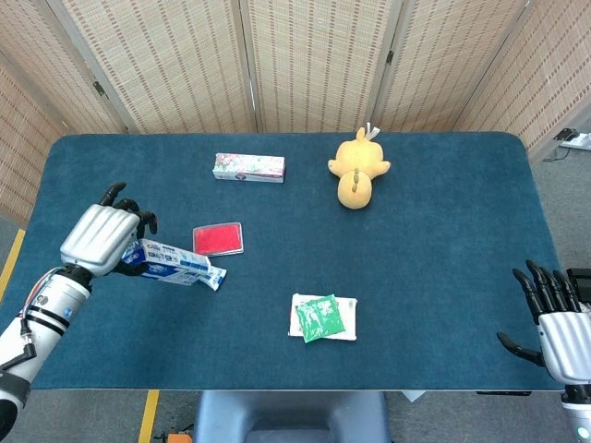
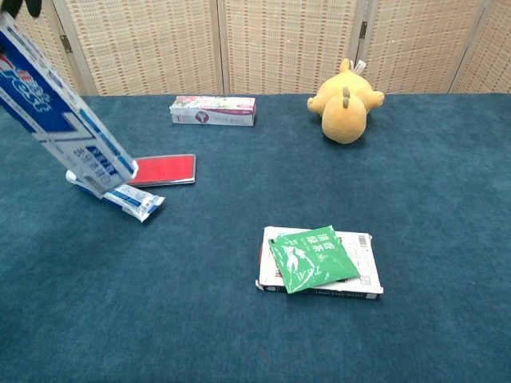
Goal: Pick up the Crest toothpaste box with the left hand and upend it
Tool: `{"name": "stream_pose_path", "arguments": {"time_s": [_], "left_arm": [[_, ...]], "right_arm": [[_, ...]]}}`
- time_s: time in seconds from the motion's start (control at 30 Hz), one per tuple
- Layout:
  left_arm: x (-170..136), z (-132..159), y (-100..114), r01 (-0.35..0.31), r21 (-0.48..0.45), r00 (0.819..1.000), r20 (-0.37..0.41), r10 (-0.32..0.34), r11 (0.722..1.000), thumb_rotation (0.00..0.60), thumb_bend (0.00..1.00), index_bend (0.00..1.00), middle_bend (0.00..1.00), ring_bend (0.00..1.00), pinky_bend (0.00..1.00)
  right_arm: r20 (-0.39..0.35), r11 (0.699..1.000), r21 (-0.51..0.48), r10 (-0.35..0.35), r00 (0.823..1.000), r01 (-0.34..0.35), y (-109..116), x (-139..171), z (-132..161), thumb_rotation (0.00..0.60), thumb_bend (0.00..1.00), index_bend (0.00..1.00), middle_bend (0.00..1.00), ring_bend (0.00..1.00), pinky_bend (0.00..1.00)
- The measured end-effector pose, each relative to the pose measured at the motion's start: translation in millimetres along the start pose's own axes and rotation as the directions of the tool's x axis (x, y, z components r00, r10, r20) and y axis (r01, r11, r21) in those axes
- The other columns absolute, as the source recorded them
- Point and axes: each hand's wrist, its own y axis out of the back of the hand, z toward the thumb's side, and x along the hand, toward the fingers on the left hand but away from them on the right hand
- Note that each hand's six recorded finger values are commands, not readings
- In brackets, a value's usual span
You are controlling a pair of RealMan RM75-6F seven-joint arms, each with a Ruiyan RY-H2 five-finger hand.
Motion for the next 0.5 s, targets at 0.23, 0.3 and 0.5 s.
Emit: {"name": "stream_pose_path", "arguments": {"time_s": [0.23, 0.3, 0.5], "left_arm": [[12, -5, -63, 0.150, -0.217, 0.987, 0.082, -0.136, 0.964, 0.600, 0.16, 0.42, 0.52, 0.26, 0.00], [15, -11, -80, 0.180, -0.231, 0.983, 0.089, -0.163, 0.956, 0.600, 0.16, 0.32, 0.39, 0.19, 0.00], [16, -26, -98, 0.228, -0.215, 0.973, 0.072, -0.218, 0.950, 0.600, 0.13, 0.00, 0.00, 0.00, 0.00]], "right_arm": [[-0.005, 1.000, -0.007, -0.010, 1.000, 0.010, 3, 3, 0, 0.600, 0.21, 0.00, 0.00, 0.00, 0.00], [-0.004, 1.000, -0.007, -0.011, 1.000, 0.011, 4, 3, -1, 0.600, 0.21, 0.00, 0.00, 0.00, 0.00], [-0.011, 1.000, -0.006, -0.006, 1.000, 0.005, 3, 4, 0, 0.600, 0.21, 0.00, 0.00, 0.00, 0.00]]}}
